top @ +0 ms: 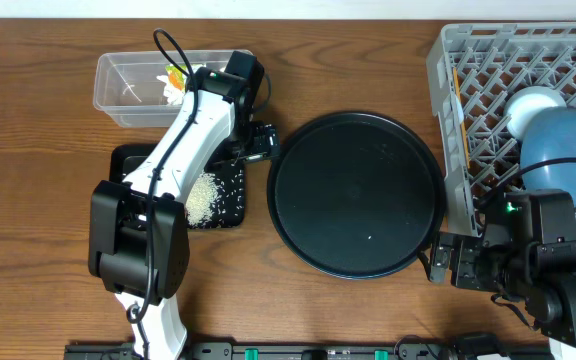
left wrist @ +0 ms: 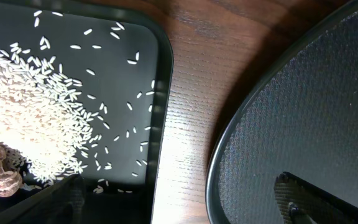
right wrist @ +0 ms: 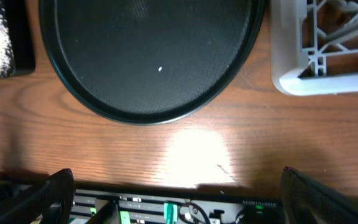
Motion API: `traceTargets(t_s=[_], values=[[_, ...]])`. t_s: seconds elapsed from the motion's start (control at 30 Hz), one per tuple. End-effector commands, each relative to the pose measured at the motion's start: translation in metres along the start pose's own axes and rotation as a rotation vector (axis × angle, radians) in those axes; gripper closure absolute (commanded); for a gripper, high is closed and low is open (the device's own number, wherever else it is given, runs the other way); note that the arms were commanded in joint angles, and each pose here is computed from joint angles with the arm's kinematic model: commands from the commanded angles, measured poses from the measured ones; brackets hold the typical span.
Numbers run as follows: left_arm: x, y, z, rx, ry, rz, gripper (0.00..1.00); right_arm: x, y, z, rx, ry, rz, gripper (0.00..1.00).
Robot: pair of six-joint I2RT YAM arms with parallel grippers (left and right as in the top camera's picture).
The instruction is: Sort waste into correct bins and load items into the dishwasher rack
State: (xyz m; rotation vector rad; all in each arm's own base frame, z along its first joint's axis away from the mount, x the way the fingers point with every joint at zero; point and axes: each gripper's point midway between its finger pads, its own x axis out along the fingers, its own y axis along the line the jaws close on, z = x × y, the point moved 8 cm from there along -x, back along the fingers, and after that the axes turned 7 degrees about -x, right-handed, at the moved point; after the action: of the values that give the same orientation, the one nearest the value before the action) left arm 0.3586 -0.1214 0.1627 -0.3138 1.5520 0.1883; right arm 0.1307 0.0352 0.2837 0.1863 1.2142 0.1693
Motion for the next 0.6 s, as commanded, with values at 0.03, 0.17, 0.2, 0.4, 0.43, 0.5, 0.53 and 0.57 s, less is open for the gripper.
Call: traceTargets(t_s=[0.03,0.17,0.2,0.4,0.43,0.5,0.53,0.57], values=[[-0.005,0.001,-0.001,0.000,-0.012,-0.002,0.02,0.002,-0.001,0.000,-0.028,0.000,-0.015,0.01],[-0.005,0.001,-0.001,0.000,-0.013,-0.002,0.02,0.002,0.001,0.007,-0.080,-0.042,-0.008,0.01],[-0.005,0.001,-0.001,0.000,-0.012,-0.002,0.02,0.002,0.001,0.009,-0.083,-0.056,-0.006,0.01],[-0.005,0.001,-0.001,0.000,-0.012,-0.002,0.02,0.011,0.002,0.017,-0.152,-0.238,0.033,0.01],[-0.005,0.001,-0.001,0.000,-0.013,-0.002,0.02,0.013,0.002,0.017,-0.170,-0.264,0.043,0.01],[-0.005,0.001,-0.001,0.000,-0.012,-0.002,0.02,0.021,0.001,0.012,-0.206,-0.340,0.072,0.01],[-0.005,0.001,-0.001,0.000,-0.012,-0.002,0.02,0.025,-0.002,0.008,-0.209,-0.383,0.082,0.01],[-0.005,0.001,-0.001,0.000,-0.012,-0.002,0.02,0.029,-0.004,0.005,-0.209,-0.417,0.088,0.01]])
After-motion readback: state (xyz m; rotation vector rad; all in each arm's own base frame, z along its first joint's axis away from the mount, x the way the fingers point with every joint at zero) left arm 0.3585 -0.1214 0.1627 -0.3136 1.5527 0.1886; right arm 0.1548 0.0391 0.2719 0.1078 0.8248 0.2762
